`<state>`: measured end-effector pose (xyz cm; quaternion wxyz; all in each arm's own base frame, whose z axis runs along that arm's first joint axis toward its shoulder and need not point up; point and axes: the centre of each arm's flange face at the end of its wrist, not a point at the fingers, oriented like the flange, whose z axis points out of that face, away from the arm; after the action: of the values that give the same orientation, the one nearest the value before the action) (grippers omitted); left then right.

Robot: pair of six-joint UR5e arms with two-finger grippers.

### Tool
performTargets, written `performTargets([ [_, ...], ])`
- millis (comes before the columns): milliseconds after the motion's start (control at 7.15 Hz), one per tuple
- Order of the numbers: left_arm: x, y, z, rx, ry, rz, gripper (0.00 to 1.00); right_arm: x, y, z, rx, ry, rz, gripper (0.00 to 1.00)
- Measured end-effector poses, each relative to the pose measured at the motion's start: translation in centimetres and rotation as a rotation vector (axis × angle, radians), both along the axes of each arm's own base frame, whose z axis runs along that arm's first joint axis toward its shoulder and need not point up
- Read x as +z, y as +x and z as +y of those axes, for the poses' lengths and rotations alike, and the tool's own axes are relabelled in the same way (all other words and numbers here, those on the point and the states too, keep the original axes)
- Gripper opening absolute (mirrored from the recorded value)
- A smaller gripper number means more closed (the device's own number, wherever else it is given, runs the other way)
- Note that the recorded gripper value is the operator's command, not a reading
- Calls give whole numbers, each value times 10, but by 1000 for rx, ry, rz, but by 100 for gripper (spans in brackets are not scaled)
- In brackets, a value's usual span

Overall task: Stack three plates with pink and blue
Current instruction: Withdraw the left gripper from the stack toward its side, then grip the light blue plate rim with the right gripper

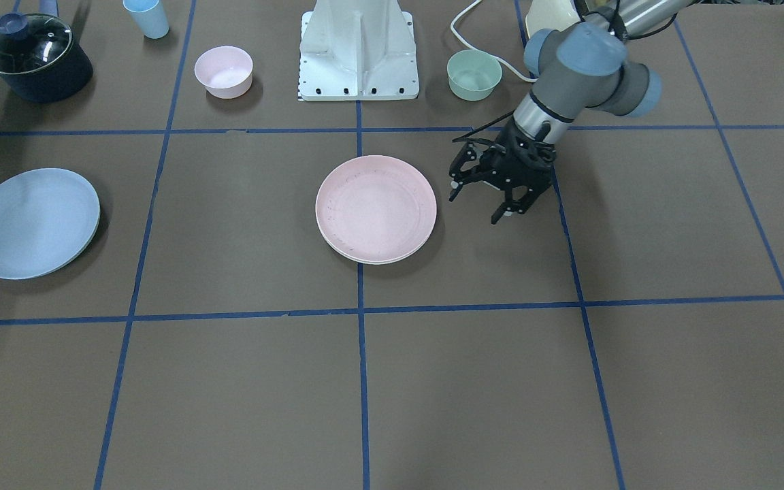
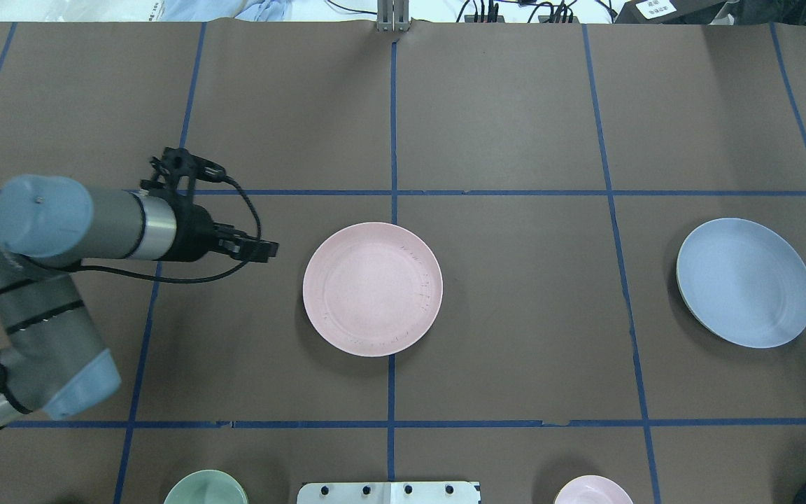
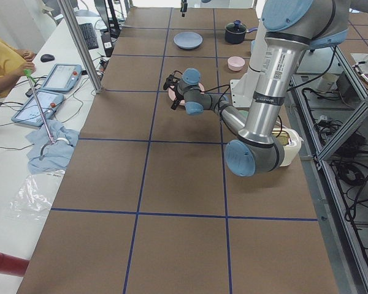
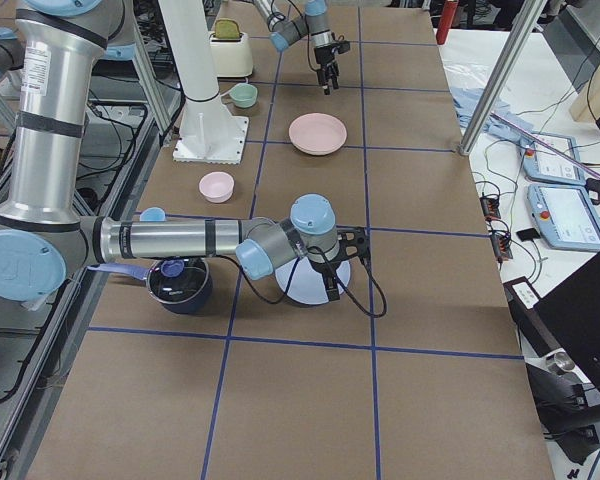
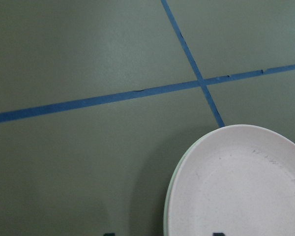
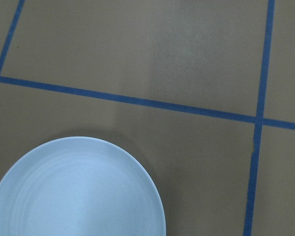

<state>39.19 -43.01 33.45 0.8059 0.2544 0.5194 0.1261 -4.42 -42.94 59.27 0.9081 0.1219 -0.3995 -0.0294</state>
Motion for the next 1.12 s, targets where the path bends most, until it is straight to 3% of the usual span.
performTargets([
  [280,36,-76,7,44,108,-74,100,24,-30,28,76,-24,1,100],
  [559,48,-101,12,47,136,-101,100,58,-70,49,122,-1,-10,96],
  [699,50,-104,13,47,137,-104,100,69,-81,55,129,-2,-11,81],
  [839,52,-105,14,46,137,-107,100,78,-88,58,127,-7,-6,13],
  [979,53,-105,14,43,137,-108,100,82,-92,59,123,-10,-1,9],
  [1119,53,-106,14,41,137,-109,100,84,-94,59,119,-10,1,12],
])
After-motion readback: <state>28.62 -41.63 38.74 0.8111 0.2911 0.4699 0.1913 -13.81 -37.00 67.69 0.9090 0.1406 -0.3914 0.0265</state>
